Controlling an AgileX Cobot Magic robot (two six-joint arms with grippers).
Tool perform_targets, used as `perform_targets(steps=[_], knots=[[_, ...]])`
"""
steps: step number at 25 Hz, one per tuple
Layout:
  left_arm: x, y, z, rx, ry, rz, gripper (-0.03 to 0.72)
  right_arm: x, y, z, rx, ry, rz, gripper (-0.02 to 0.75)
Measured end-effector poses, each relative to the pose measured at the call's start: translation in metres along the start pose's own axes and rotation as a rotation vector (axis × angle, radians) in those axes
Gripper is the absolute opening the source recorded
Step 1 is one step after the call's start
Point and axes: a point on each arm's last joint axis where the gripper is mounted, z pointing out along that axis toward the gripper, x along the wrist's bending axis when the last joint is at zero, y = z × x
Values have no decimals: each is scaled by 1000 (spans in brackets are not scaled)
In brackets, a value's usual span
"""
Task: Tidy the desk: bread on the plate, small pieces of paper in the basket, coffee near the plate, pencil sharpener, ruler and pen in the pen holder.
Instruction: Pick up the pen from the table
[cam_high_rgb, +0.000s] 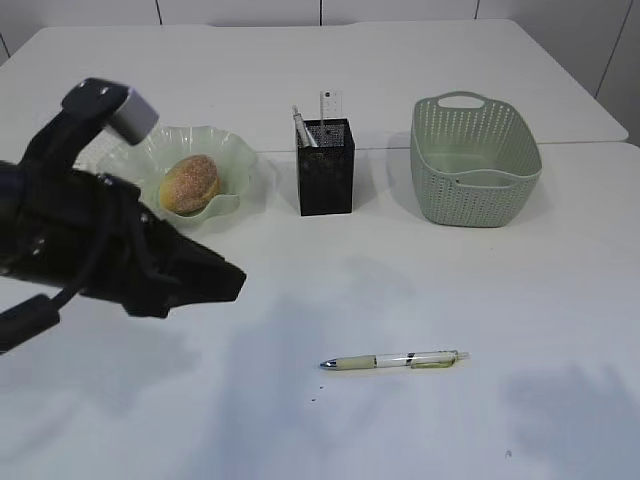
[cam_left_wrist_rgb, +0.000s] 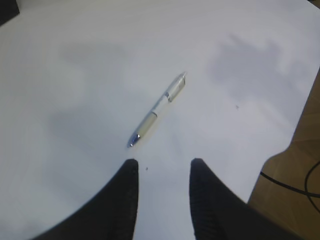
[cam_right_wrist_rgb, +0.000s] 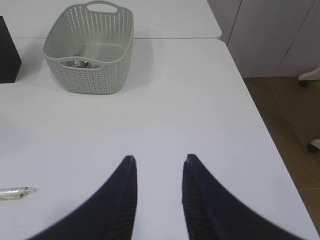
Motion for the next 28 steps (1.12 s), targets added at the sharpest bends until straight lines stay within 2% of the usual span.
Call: perform_targets(steps=[3, 5, 9, 12, 17, 21, 28], knots=[[2, 19, 3, -9, 3, 68, 244, 0, 0, 0, 0, 0, 0, 261], [-1, 30, 8, 3, -5, 144, 244, 0, 0, 0, 1, 1, 1, 261], [-19, 42, 25, 60, -51, 292, 244, 0, 0, 0, 1, 1, 1, 260], [-31, 49, 41, 101, -78, 362, 244, 0, 0, 0, 2, 0, 2, 260], [-41, 53, 68, 192, -104, 420, 244, 0, 0, 0, 2, 0, 2, 261], [-42, 57, 83, 262, -86, 452, 244, 0, 0, 0, 2, 0, 2, 261], [-43, 72, 103, 344, -69, 467, 244, 0, 0, 0, 2, 0, 3, 260]])
